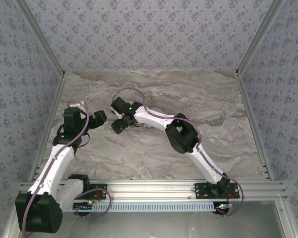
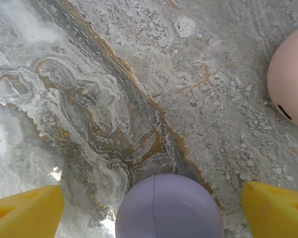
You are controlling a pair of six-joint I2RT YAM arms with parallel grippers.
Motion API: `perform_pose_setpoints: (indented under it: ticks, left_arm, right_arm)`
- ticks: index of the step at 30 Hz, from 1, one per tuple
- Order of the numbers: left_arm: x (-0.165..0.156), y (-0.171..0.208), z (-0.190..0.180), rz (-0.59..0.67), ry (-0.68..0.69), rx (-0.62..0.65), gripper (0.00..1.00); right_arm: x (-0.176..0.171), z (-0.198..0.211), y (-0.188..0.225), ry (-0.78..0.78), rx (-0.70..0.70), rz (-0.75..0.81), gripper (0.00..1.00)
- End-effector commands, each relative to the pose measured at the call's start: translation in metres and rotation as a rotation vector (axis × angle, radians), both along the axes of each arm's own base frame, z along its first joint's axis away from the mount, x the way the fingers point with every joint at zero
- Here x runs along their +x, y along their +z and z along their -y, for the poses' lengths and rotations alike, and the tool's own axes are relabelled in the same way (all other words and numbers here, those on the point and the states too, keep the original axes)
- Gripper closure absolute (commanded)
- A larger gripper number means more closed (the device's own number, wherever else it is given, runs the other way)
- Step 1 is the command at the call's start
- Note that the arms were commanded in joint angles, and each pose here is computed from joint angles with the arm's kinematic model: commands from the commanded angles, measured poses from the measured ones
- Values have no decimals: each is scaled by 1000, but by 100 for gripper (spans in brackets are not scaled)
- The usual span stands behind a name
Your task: Insert wireless bluetooth earbuds into charging case
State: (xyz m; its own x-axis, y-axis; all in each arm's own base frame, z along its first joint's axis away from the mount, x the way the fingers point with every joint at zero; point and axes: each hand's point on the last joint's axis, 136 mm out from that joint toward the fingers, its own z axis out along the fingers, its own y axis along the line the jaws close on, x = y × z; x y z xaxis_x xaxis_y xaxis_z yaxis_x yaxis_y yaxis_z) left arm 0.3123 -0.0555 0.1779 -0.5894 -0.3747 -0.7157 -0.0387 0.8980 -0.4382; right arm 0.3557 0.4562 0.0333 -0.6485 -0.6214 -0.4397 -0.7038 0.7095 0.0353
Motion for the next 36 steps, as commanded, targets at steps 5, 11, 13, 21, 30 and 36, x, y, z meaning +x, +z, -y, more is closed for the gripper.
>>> perform_pose_setpoints:
  ticks: [5,11,13,21,30,36]
  left_arm:
    - [-3,10,-5,22,15,-1,13]
    - [-2,10,-7,21,20,6,13]
    - [-2,9,-6,20,19,5,13]
    - [-2,9,-7,18,21,9,12]
    - [-3,9,-9,18,22,14,12]
    - [-4,10,-10,21,27,20,11]
  right_arm:
    - [-24,0,-6,62,-9,-85,19]
    - [-41,6,-4,68,3,-106,21]
    - [-44,7,-2,71,3,-106,21]
    - [-63,3,6,105,11,-100,20]
    - [-79,-9,2,143,25,-119,20]
    - [-87,-20,1,174,49,-124,21]
